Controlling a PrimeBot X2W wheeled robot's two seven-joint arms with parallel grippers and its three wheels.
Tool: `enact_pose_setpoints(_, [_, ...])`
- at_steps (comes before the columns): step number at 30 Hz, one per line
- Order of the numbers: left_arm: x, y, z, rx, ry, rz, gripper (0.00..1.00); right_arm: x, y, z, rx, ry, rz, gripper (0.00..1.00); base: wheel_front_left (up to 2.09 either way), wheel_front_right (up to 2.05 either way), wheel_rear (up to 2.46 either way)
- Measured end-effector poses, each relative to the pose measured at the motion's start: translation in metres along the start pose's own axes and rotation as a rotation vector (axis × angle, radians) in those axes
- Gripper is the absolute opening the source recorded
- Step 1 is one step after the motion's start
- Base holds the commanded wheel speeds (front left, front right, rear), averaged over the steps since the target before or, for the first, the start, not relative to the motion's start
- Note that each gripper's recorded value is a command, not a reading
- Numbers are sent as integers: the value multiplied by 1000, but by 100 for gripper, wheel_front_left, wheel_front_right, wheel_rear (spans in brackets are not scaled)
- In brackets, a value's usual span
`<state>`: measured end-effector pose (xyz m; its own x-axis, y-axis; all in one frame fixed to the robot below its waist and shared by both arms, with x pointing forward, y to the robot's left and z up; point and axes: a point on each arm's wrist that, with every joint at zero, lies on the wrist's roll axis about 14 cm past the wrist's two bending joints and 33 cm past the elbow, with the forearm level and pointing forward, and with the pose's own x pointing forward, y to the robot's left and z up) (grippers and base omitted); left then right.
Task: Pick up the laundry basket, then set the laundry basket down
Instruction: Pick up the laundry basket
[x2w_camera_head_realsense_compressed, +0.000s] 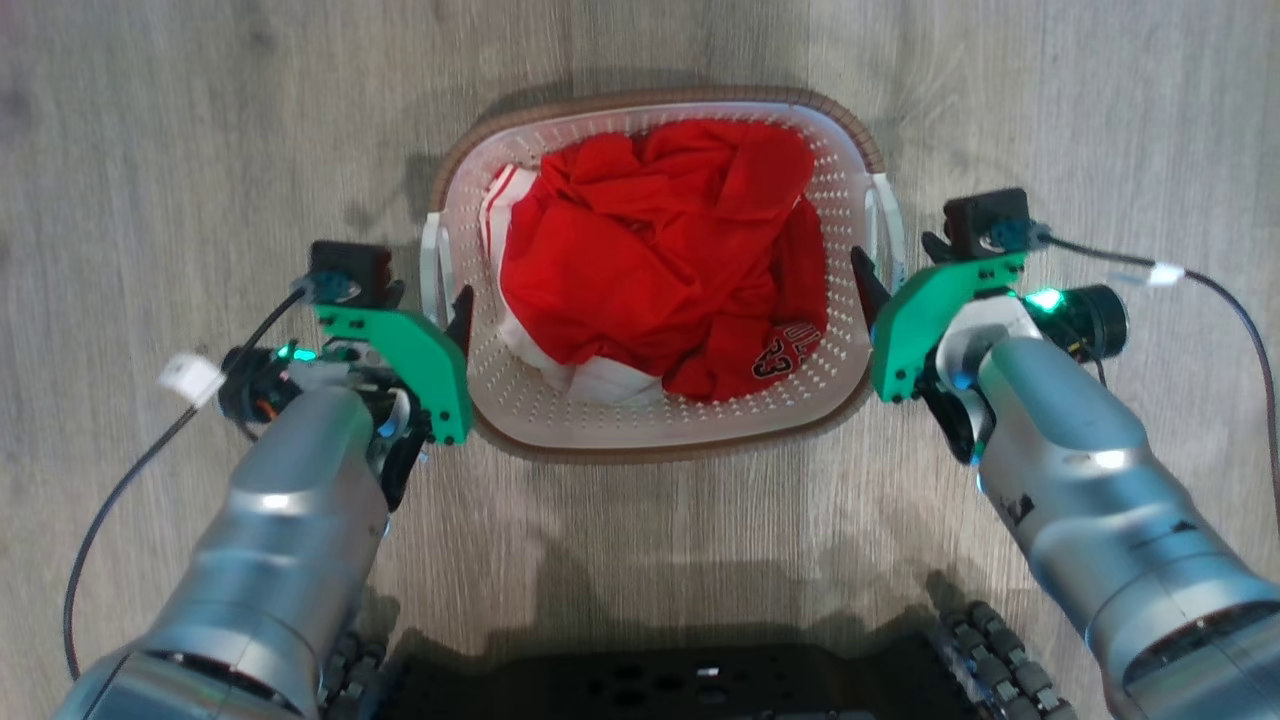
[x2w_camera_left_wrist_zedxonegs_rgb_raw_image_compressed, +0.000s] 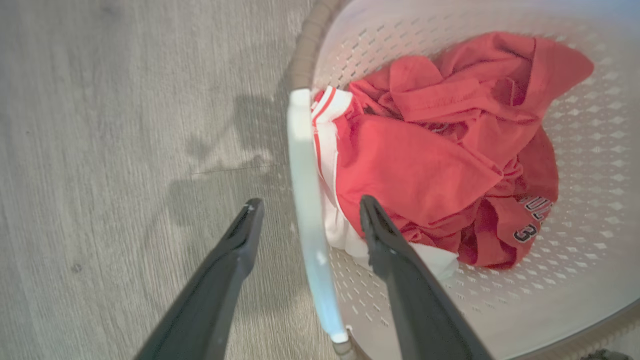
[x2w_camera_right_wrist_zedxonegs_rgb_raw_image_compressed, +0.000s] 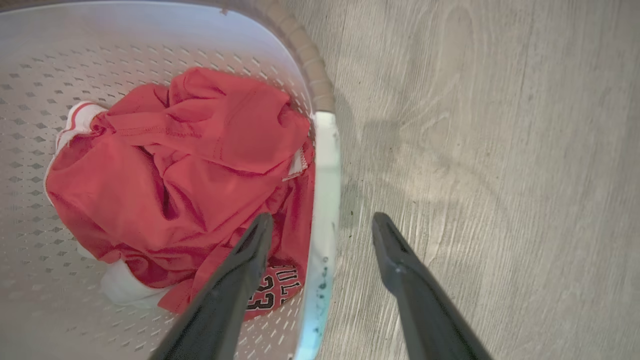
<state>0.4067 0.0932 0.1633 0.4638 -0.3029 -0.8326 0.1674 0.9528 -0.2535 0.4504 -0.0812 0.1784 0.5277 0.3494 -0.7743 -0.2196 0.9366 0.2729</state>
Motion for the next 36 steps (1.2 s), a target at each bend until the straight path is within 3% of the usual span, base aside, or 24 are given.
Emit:
enact_pose_setpoints(9, [15, -10, -16, 11, 99, -43, 100, 18, 3, -11, -67, 100, 34, 100, 0, 0, 0])
enact_pose_setpoints(36, [36, -4, -31, 36, 219, -60, 100, 44, 3, -35, -11, 241, 52, 100, 0, 0, 0])
